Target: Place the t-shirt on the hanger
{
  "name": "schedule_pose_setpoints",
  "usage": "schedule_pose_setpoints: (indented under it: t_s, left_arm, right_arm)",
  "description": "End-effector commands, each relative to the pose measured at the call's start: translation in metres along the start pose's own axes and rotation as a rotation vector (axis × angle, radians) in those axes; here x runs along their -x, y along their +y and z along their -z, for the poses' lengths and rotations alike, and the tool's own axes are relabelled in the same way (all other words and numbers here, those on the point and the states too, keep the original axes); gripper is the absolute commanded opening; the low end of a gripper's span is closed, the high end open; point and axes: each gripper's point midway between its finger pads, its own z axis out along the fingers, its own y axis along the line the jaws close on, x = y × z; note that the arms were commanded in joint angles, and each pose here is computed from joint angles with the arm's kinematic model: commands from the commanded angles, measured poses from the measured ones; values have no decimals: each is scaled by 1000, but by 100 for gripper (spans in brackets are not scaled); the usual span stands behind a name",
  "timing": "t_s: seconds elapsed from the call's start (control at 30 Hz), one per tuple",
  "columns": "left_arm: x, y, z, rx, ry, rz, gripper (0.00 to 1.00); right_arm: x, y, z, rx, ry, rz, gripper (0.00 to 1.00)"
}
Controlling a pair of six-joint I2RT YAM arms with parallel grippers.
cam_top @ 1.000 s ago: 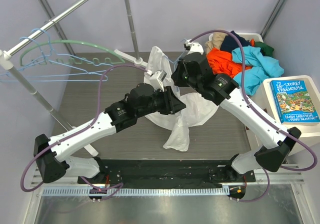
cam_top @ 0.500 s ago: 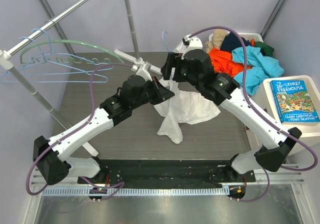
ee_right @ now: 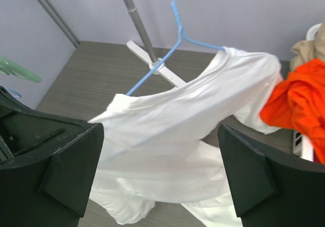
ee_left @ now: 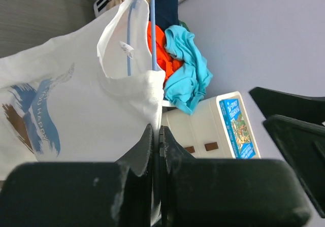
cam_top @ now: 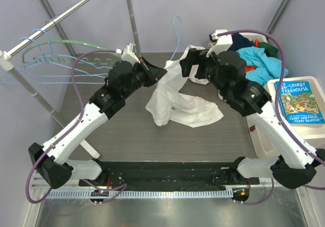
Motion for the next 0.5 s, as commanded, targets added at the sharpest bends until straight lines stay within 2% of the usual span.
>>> schedule_pose_setpoints:
  t_s: [0.0,0.03,0.07,0.23,0.47]
  left_arm:
    - [34,-34,22,-112,-104,-63,0]
    - [33,-34,26,-117,-100,-80,0]
    - [25,-28,27,-107,-84,-87,0]
    - [9,-19,33,-105,-58,-117,0]
    - [-2,-19,35,-114,-37,-130,0]
  right_arm:
    - [25,-23,13,-16,-82,49,97]
    - [25,-25,14,-3,-79,39,95]
    - [23,-20,13,37,-63,-4,88]
    - [5,-6,-7,104,21,-176,77]
    - [-28,17,-56,133,163,-415,85]
